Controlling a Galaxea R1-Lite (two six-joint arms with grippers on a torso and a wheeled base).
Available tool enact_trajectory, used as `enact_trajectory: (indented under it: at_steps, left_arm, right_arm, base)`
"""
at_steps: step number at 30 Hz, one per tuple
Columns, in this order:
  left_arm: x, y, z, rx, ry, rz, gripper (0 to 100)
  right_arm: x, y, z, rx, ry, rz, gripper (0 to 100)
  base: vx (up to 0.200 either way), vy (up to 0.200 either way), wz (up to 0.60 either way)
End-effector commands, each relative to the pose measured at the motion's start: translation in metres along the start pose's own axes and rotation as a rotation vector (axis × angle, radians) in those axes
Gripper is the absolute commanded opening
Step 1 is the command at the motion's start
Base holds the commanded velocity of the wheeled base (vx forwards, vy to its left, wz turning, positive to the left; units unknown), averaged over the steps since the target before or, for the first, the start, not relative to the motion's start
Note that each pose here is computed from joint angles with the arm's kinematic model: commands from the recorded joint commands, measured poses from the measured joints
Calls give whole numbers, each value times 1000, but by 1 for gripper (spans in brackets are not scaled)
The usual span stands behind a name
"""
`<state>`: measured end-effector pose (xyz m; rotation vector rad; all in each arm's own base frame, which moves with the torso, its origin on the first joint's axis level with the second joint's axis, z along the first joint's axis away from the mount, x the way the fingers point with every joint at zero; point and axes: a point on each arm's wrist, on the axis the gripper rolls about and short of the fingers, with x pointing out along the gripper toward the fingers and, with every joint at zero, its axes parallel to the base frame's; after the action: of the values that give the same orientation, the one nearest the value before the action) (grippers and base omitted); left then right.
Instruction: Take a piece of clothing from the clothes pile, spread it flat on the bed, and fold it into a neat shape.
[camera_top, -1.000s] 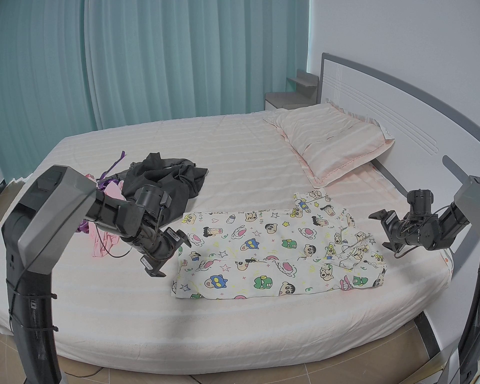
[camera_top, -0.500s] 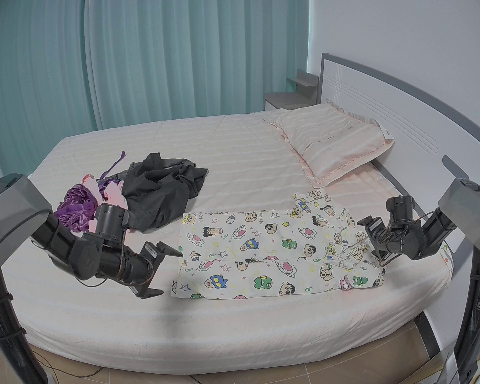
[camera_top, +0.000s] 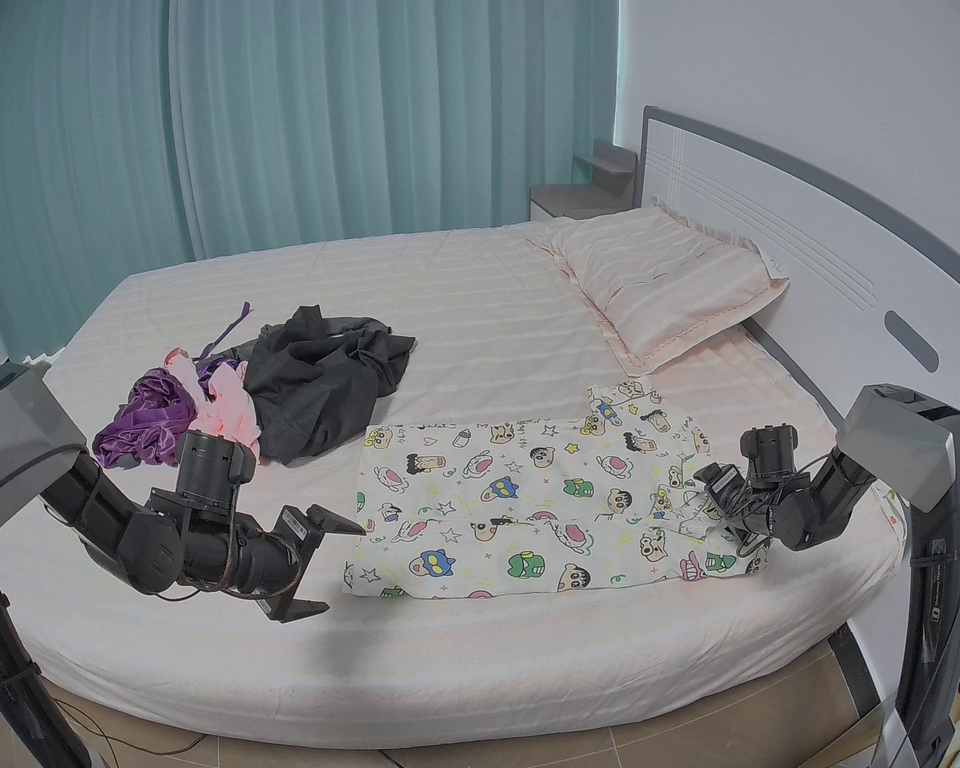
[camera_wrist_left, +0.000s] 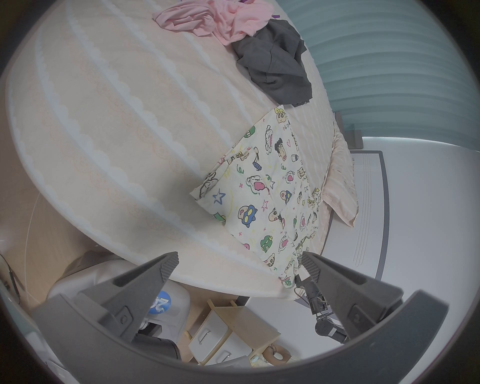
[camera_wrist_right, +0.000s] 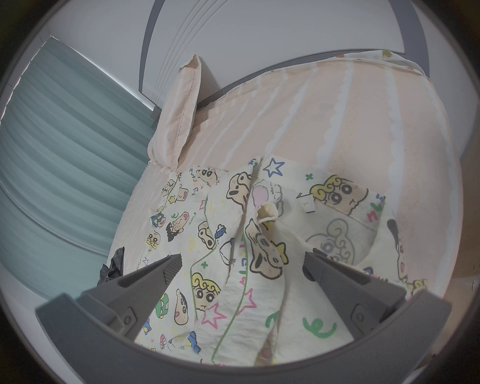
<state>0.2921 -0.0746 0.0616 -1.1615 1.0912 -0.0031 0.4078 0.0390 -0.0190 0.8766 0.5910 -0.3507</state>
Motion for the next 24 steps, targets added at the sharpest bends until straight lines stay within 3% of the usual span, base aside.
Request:
enact_trajectory:
  at_steps: [1, 8, 9, 24]
  left_arm:
    - [0, 0, 0, 1, 1, 1, 100]
    - [0, 0, -1, 2, 1, 3, 100]
    - [0, 0, -1, 2, 1, 1, 100]
    - [0, 0, 0, -1, 0, 3, 100]
  right_arm:
    - [8, -4, -5, -5, -7, 13, 100]
    - [10, 2, -2, -14, -26, 46, 100]
    - [11, 1, -3, -18, -23, 43, 0]
    - [-11, -3, 3, -17, -23, 18, 0]
  base:
    - [0, 0, 0]
    - [0, 0, 0]
    - [0, 0, 0]
    - [0, 0, 0]
